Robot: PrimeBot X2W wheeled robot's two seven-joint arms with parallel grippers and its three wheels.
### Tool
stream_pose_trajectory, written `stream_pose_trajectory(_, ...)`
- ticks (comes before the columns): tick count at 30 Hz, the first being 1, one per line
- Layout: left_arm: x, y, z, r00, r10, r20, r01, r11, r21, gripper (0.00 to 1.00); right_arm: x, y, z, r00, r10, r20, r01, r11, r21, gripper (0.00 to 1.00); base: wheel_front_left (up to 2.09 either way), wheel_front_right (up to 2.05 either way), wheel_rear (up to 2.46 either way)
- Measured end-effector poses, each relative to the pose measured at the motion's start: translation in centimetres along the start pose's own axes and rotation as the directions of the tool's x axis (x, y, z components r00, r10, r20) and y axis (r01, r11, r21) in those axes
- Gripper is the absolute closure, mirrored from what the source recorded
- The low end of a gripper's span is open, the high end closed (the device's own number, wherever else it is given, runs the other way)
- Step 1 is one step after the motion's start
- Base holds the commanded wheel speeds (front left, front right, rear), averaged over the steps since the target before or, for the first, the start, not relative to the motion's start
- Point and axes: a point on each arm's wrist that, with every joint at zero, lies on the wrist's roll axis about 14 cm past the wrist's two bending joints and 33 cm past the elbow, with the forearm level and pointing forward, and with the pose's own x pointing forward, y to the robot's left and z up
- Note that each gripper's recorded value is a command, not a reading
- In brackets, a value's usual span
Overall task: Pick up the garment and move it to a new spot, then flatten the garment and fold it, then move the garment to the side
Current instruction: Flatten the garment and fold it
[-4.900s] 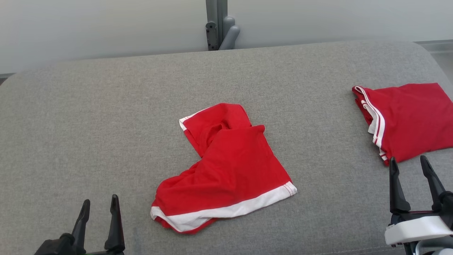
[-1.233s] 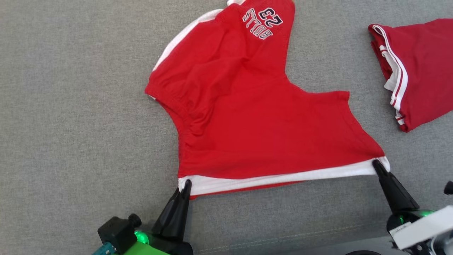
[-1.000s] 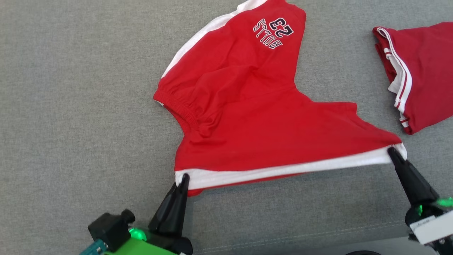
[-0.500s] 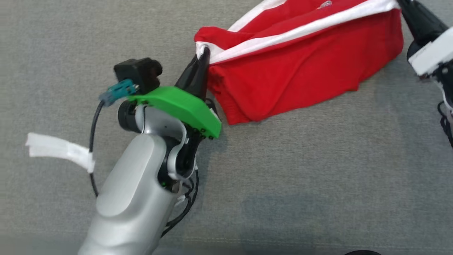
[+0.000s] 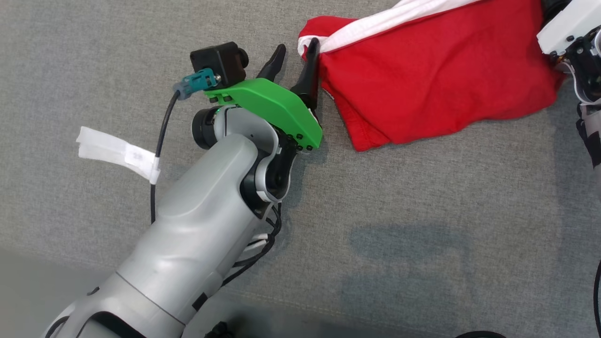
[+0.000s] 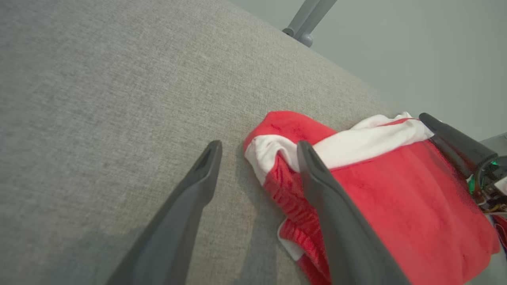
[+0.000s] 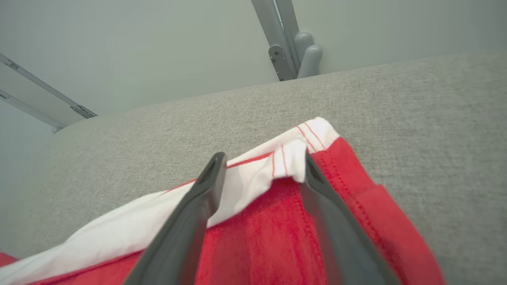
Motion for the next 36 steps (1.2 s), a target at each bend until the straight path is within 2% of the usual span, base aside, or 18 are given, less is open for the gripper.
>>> stream_pose_trajectory(3,0.0,-0.8,0.1,0.999,-0.038,0.031,0.039,0.999,-0.007,0.0,-0.2,1.0,0.7,0.998,0.04,0.049,-0.039,0.999,-0.018,0.0,0.0,0.0,0.0)
stream_pose_trajectory(7,-0.7,-3.2,0.6,0.987,-0.131,0.091,0.129,0.991,0.021,0.0,-2.0,1.8,1.2,0.993,0.094,0.076,-0.085,0.989,-0.118,0.0,0.0,0.0,0.0)
stream_pose_trajectory(9,-1.6,-4.1,0.6,0.978,-0.173,0.114,0.166,0.984,0.071,0.0,-3.2,2.1,1.3,0.992,0.116,0.059,-0.106,0.982,-0.154,0.0,0.0,0.0,0.0)
stream_pose_trajectory(10,-2.1,-4.3,0.8,0.974,-0.185,0.129,0.173,0.98,0.098,0.0,-3.8,2.1,1.4,0.992,0.12,0.041,-0.109,0.973,-0.203,0.0,0.0,0.0,0.0)
stream_pose_trajectory(13,-3.7,-5.2,2.0,0.952,-0.221,0.211,0.184,0.966,0.18,0.0,-5.1,0.3,2.1,0.996,0.084,0.005,-0.078,0.951,-0.298,0.0,0.0,0.0,0.0)
stream_pose_trajectory(15,-4.9,-5.2,1.1,0.949,-0.219,0.225,0.176,0.965,0.195,0.0,-5.3,-1.1,1.7,0.999,0.043,-0.028,-0.05,0.934,-0.355,0.0,0.0,0.0,0.0)
stream_pose_trajectory(18,-6.2,-4.2,0.3,0.951,-0.192,0.242,0.146,0.969,0.198,0.0,-4.9,-2.3,0.4,0.997,-0.002,-0.077,-0.028,0.922,-0.386,0.0,0.0,0.0,0.0)
stream_pose_trajectory(21,-7.1,-2.9,0.5,0.951,-0.152,0.269,0.098,0.974,0.204,0.0,-4.1,-2.9,-1.7,0.99,-0.03,-0.141,-0.024,0.93,-0.367,0.0,0.0,0.0,0.0)
stream_pose_trajectory(24,-7.8,-2.0,1.6,0.939,-0.14,0.315,0.069,0.972,0.225,0.0,-2.9,-3.2,-2.7,0.983,-0.053,-0.174,-0.017,0.924,-0.381,0.0,0.0,0.0,0.0)
stream_pose_trajectory(27,-8.5,-1.3,2.3,0.93,-0.133,0.344,0.053,0.971,0.232,0.0,-2.0,-3.0,-3.6,0.978,-0.061,-0.198,-0.011,0.939,-0.345,0.0,0.0,0.0,0.0)
stream_pose_trajectory(29,-9.0,-1.1,2.6,0.925,-0.14,0.354,0.058,0.971,0.233,0.0,-1.8,-2.5,-4.0,0.975,-0.054,-0.214,-0.012,0.955,-0.297,1.0,0.0,0.0,0.0)
stream_pose_trajectory(32,-9.4,-0.7,2.0,0.929,-0.151,0.337,0.067,0.967,0.248,0.0,-2.0,-0.8,-4.5,0.972,-0.008,-0.233,-0.037,0.981,-0.189,1.0,0.0,0.0,0.0)
stream_pose_trajectory(36,-9.8,1.2,0.5,0.946,-0.108,0.305,0.037,0.973,0.23,0.0,-3.1,2.0,-5.4,0.971,0.08,-0.223,-0.085,0.996,-0.01,1.0,0.0,0.0,0.0)
